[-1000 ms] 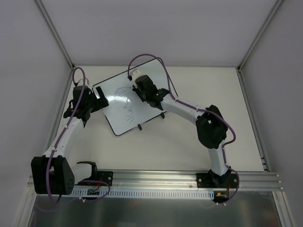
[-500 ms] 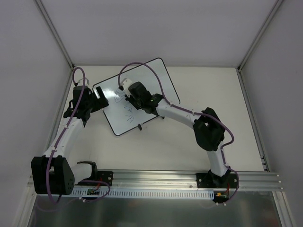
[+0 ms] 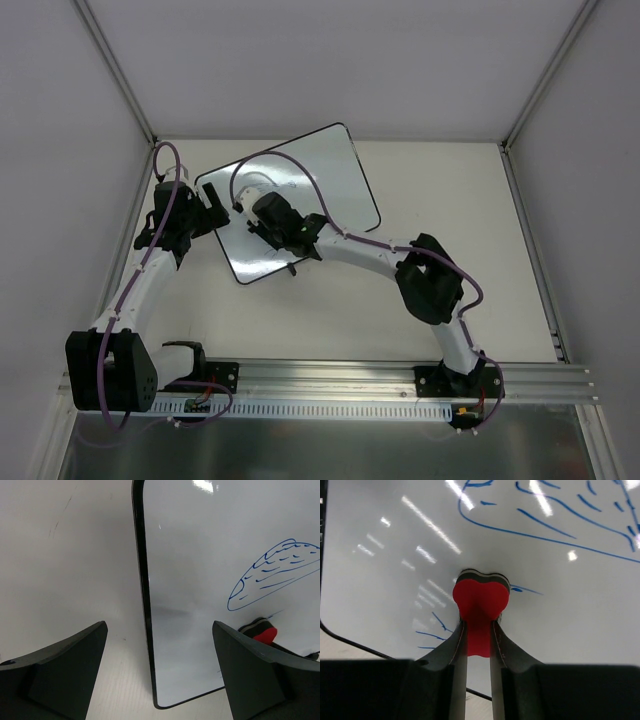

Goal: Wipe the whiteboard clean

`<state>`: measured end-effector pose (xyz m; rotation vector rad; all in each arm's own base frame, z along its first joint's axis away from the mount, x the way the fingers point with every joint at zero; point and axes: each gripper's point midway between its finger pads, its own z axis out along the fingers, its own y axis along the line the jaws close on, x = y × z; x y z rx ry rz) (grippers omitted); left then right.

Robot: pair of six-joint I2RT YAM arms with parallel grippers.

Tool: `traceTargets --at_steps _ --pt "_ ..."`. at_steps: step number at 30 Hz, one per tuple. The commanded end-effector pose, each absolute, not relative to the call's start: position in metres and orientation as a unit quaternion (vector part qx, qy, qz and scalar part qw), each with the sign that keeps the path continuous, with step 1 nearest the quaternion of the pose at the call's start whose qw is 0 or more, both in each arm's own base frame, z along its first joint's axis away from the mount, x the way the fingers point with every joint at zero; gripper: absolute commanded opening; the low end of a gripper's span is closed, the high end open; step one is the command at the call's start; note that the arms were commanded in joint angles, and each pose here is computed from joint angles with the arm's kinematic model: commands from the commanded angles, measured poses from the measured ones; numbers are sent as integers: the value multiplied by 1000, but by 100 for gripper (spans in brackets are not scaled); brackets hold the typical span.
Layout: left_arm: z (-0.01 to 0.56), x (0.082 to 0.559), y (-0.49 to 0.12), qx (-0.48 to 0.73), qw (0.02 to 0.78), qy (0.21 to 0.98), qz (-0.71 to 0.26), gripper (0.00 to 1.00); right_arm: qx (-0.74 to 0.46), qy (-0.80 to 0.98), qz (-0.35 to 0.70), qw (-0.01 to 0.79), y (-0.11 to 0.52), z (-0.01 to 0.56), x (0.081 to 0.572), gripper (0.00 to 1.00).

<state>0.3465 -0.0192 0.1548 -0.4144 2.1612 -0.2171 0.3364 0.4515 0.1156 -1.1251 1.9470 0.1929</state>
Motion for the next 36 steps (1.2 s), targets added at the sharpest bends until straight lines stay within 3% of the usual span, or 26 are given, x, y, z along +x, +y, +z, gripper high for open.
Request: traceTargets --at_steps 1,8,24,29,36 --pt "168 348 -23 -166 468 863 -94 88 -440 795 65 413 452 96 333 0" --pt "168 348 -23 -167 468 863 -95 88 -394 814 39 425 428 103 346 0" --pt "166 348 -24 -169 465 864 -98 88 -407 844 46 347 385 49 299 0" --pt "166 349 -25 -167 464 864 -99 88 -398 840 48 366 383 66 305 0" --pt "172 358 -22 -153 468 866 -91 86 -395 809 86 428 392 135 318 0"
